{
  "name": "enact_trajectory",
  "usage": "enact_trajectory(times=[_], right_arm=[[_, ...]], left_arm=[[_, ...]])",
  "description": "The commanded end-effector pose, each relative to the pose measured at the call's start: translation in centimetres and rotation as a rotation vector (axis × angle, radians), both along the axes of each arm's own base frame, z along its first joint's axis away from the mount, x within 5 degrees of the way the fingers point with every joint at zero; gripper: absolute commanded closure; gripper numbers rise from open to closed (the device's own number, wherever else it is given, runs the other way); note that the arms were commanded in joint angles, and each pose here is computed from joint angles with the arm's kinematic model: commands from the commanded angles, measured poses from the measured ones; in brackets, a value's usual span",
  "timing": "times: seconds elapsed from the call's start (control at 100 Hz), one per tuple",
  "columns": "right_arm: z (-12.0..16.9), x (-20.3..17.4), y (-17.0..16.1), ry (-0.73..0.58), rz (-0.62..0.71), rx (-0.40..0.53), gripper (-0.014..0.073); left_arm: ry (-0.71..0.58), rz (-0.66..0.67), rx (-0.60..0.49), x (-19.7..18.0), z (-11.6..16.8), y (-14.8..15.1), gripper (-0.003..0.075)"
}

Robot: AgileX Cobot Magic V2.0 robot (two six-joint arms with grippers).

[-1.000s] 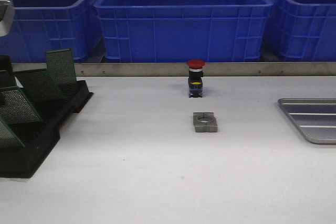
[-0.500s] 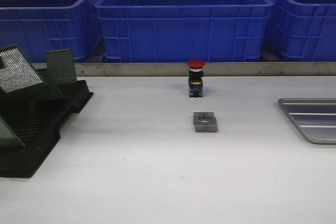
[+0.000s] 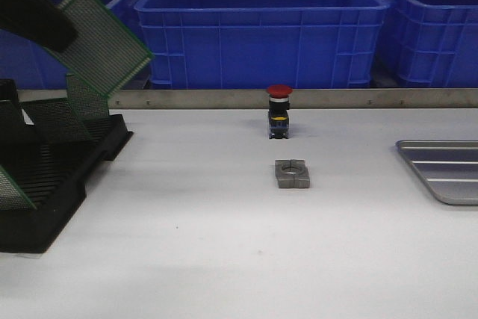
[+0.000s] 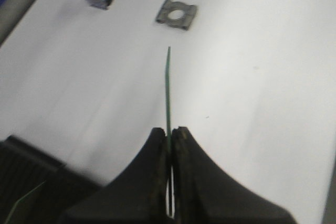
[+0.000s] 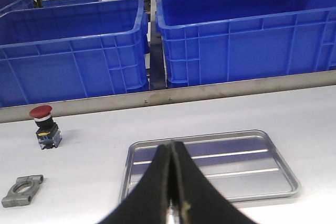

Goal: Place circuit board on tray

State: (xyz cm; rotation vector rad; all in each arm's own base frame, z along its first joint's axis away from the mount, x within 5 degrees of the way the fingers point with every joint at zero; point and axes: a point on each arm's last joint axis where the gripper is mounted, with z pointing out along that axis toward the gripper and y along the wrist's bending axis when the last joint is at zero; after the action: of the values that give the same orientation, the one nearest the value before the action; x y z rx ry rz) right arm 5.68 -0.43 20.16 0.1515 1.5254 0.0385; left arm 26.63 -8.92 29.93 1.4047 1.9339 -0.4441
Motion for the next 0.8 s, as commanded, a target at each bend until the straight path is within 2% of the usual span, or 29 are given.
enact_trajectory(times=[0.0,0.3,0.65,0.79], right_arm=[[1.2,-0.4,0.1,-0.112,0.006,-0.022,0.0657],[1.2,-0.4,0.1,-0.112,0.006,-0.022,0.0657],[1.3,-0.4,0.1,-0.113,0.006,-0.022,0.0657],[2.4,-0.6,0.1,-0.105,0.003,-0.021,0.0657]], left_arm=[[0.005,-0.050,-0.078,-0.6,1.2,-2.0,0.0741],[0.096,-0.241,-0.060,-1.9,-1.2,-7.4,0.0741],[0.118,-0.276,-0.076,-2.4,-1.5,-8.8,0.0741],[0.119,-0.278,-0.076,-2.4,-1.5,-8.8,0.0741]])
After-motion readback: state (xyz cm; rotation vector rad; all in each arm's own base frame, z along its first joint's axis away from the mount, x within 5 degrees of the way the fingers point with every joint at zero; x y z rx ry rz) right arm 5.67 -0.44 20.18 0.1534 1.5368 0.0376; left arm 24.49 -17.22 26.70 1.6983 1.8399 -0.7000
